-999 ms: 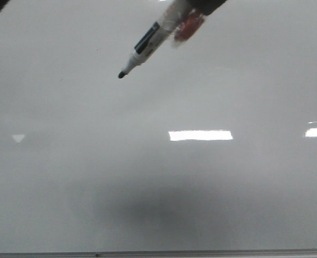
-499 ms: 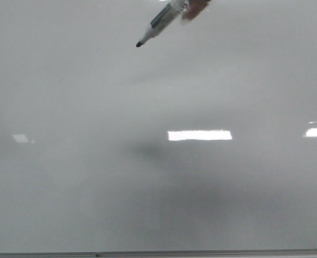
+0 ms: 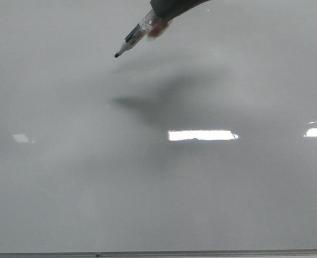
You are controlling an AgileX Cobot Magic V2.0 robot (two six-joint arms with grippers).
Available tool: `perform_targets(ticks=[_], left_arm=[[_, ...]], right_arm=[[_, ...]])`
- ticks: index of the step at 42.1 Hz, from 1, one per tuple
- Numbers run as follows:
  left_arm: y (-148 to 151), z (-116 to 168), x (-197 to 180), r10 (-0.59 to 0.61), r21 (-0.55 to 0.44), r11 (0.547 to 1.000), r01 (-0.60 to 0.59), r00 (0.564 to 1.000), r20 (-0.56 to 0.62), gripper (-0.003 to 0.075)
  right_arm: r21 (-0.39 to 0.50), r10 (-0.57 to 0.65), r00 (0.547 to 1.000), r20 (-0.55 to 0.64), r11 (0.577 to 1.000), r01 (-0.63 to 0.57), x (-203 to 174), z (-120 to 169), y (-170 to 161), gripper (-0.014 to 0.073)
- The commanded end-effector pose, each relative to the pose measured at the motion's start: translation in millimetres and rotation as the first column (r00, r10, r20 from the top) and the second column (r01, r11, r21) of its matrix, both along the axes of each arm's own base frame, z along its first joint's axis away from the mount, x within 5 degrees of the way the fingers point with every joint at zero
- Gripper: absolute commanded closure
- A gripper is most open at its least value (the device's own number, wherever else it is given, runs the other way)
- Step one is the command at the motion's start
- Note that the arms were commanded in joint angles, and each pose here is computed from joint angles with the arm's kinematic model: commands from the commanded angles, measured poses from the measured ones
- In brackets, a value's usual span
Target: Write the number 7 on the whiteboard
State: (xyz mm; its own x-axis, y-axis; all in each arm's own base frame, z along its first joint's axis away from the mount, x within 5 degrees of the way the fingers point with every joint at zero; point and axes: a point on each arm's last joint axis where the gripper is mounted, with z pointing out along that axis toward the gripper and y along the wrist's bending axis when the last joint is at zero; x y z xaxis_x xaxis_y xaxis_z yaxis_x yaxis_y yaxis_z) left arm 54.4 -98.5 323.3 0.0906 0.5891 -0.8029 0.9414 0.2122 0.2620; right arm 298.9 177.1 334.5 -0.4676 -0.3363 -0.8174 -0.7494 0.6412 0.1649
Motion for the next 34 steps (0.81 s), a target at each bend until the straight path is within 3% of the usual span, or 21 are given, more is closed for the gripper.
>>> perform_targets(ticks=[1, 11, 23, 34], left_arm=[[-1.8, 13.4, 1.8, 0.028, -0.089, 0.996, -0.026, 0.999, 0.02, 0.0741], [-1.8, 13.4, 1.8, 0.028, -0.089, 0.996, -0.026, 0.999, 0.02, 0.0741], [-1.8, 13.4, 1.8, 0.028, -0.089, 0.996, -0.026, 0.999, 0.02, 0.0741], [-1.8, 13.4, 1.8, 0.028, -0.089, 0.996, -0.026, 0.999, 0.02, 0.0741]], right_arm=[[0.081, -0.04, 0.998, 0.052, 0.996, 0.036, 13.4, 19.4, 5.6, 0.0663], [0.079, -0.101, 0.993, 0.067, 0.992, 0.095, 39.0, 5.7, 11.7, 0.0663], [0.06, -0.134, 0.985, 0.113, 0.99, 0.127, 43.7, 5.1, 8.7, 0.0654], [0.027, -0.227, 0.967, 0.118, 0.974, 0.226, 42.0, 2.6, -31.8, 0.0654]])
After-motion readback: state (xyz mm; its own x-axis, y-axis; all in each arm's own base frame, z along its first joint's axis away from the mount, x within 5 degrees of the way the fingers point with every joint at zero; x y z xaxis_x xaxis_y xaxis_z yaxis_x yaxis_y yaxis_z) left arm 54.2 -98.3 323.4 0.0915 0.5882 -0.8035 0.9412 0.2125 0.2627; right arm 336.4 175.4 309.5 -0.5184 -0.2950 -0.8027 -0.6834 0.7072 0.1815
